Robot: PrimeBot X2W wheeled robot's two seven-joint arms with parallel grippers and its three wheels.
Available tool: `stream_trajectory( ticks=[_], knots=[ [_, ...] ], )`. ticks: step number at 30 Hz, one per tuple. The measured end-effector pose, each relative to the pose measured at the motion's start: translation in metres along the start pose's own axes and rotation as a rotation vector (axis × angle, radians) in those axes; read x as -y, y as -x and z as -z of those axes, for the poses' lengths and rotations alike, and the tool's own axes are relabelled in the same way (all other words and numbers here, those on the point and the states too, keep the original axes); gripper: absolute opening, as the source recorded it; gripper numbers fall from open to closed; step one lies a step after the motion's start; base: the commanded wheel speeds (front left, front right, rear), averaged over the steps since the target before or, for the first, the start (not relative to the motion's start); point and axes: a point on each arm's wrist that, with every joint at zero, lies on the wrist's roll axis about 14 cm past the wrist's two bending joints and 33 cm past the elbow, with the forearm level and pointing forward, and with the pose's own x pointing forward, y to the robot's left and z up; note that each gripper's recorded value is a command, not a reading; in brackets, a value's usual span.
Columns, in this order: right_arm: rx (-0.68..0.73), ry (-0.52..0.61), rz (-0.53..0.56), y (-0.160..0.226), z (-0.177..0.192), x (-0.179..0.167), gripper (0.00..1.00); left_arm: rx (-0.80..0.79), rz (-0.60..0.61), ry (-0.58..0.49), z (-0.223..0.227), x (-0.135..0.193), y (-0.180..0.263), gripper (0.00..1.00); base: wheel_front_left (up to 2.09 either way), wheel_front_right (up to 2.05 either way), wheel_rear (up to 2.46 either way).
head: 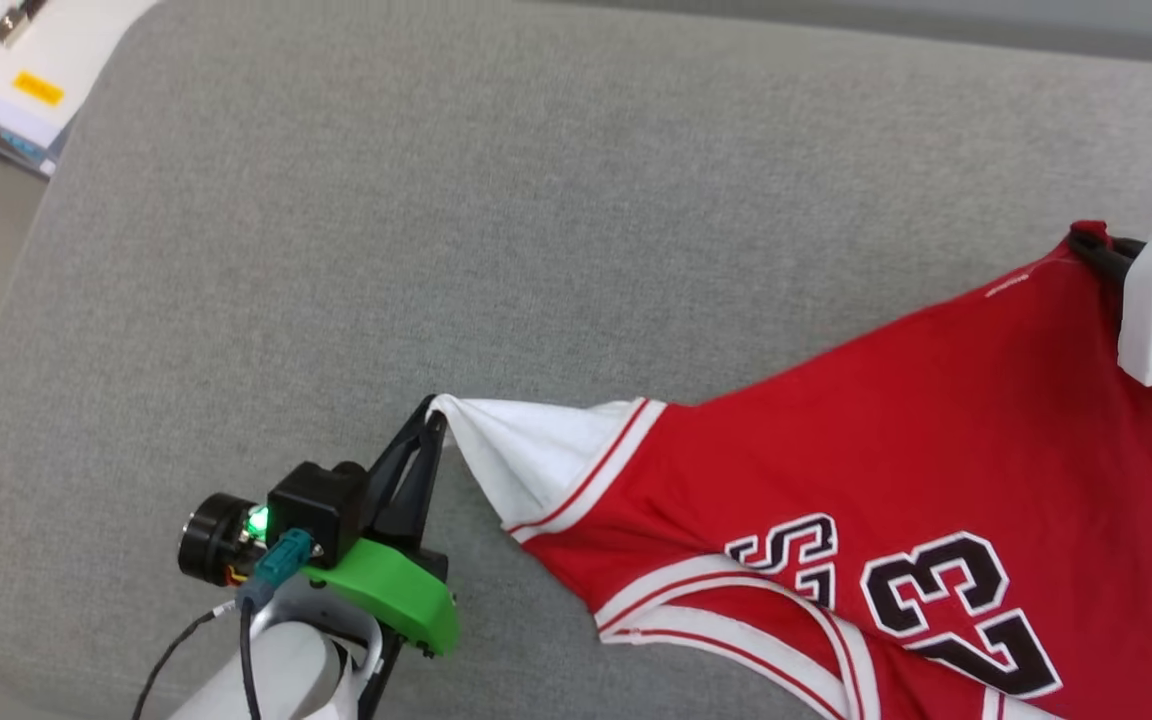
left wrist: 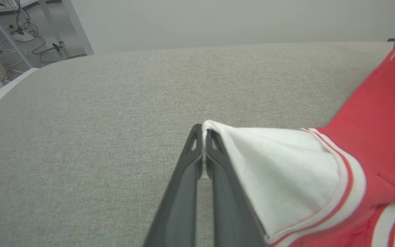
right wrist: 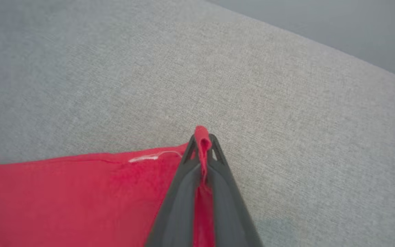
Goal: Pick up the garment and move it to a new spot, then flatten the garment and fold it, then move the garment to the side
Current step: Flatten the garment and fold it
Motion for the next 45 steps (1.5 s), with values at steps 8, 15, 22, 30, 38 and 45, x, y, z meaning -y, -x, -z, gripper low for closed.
stream_trajectory(
  ticks=[8, 15, 22, 30, 38, 45],
  knots=[
    [0.322, 0.043, 0.033, 0.079, -0.068, -0.003, 0.0, 0.256, 0.068, -0.106, -0.103, 0.006, -0.014, 0.0, 0.0, 0.0, 0.0],
    [0.532, 0.079, 0.113, 0.13, -0.126, 0.016, 0.0, 0.518, 0.18, -0.248, -0.229, 0.025, -0.048, 0.0, 0.0, 0.0, 0.0],
    [0.659, 0.127, 0.173, 0.142, -0.194, 0.038, 0.0, 0.675, 0.236, -0.389, -0.317, 0.039, -0.085, 0.0, 0.0, 0.0, 0.0],
    [0.801, 0.165, 0.259, 0.137, -0.275, 0.066, 0.0, 0.778, 0.229, -0.504, -0.388, 0.039, -0.135, 0.0, 0.0, 0.0, 0.0],
    [0.945, 0.197, 0.339, 0.126, -0.338, 0.09, 0.0, 0.83, 0.191, -0.552, -0.431, 0.03, -0.177, 0.0, 0.0, 0.0, 0.0],
    [0.866, 0.225, 0.327, 0.077, -0.326, 0.092, 0.0, 0.748, 0.146, -0.52, -0.405, 0.001, -0.216, 0.0, 0.0, 0.0, 0.0]
  ],
)
